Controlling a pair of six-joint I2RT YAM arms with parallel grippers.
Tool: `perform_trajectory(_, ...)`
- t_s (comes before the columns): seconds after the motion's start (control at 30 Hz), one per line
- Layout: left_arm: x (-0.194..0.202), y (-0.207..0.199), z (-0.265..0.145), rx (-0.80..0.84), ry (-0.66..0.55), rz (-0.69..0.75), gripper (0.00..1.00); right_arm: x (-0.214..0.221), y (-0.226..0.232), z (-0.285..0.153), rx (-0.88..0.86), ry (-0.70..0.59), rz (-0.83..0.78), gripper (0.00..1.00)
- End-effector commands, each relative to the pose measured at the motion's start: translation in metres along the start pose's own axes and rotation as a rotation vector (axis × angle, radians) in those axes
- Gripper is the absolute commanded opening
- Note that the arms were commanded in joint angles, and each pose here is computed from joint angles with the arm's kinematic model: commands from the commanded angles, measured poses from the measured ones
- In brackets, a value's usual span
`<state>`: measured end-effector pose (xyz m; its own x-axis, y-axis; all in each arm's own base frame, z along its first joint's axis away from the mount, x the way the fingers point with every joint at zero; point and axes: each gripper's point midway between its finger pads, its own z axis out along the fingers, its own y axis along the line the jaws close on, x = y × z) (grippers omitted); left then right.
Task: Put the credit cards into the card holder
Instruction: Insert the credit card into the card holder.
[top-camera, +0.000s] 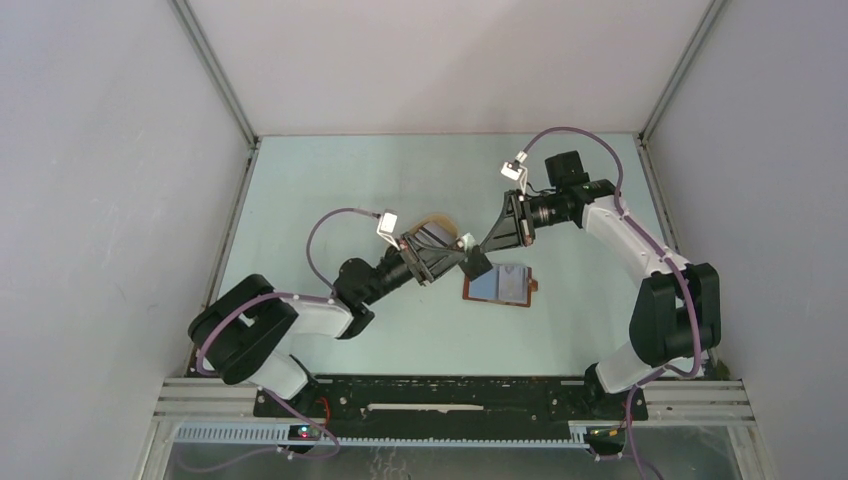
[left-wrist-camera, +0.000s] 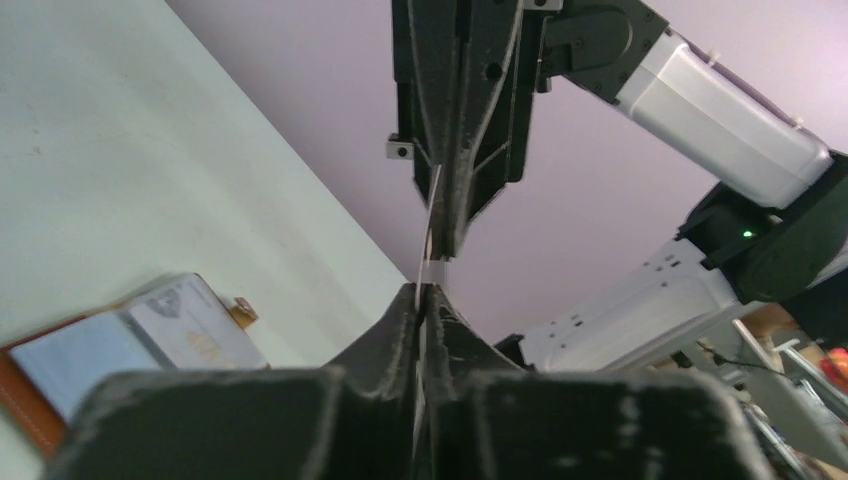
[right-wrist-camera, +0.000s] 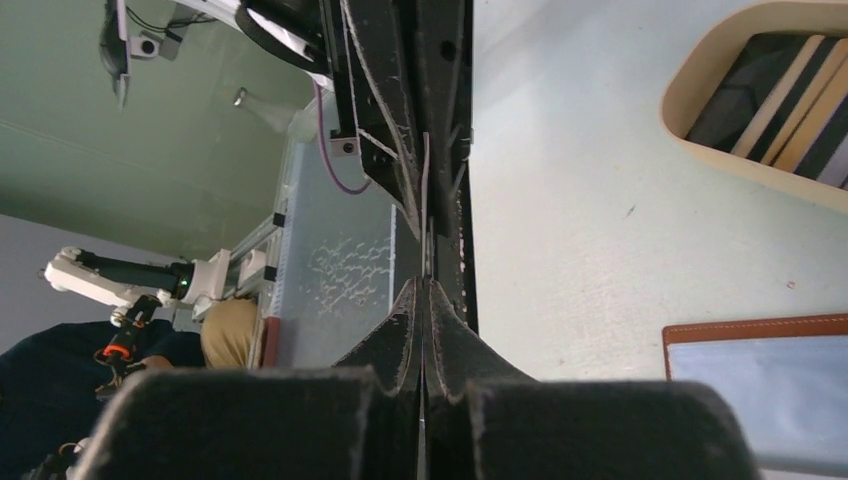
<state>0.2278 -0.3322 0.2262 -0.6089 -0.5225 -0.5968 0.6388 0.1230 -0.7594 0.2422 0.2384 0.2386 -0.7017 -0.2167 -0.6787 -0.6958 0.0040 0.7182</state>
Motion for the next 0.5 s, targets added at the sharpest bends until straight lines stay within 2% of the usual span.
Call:
perform_trajectory(0.0,-0.012,-0.02,0.013,0.076,-0.026,0.03,0.01,-0.003,0.008,0.003,-0.023,0.002,-0.045,0.0)
perform_trajectory(0.03,-0.011,-0.019,0.012,0.075,-0.022,0.034,0.0,-0.002,0.008,0.003,-0.017,0.003,-0.052,0.02)
perform_trajectory(0.17,-0.005,-0.016,0.002,0.066,0.002,0.068,0.0,-0.001,0.007,-0.001,0.06,0.03,-0.134,0.39)
perform_trajectory(0.27,0.007,-0.019,-0.009,0.091,0.061,0.091,0.0,-0.002,0.015,-0.011,0.126,0.048,-0.234,0.56)
perform_trajectory(0.33,0.016,-0.026,-0.015,0.132,0.116,0.106,0.0,0.003,0.021,-0.016,0.159,0.07,-0.314,0.61)
perform_trajectory(0.47,0.037,-0.028,-0.029,0.169,0.219,0.159,0.0,0.03,0.029,-0.024,0.202,0.118,-0.414,0.64)
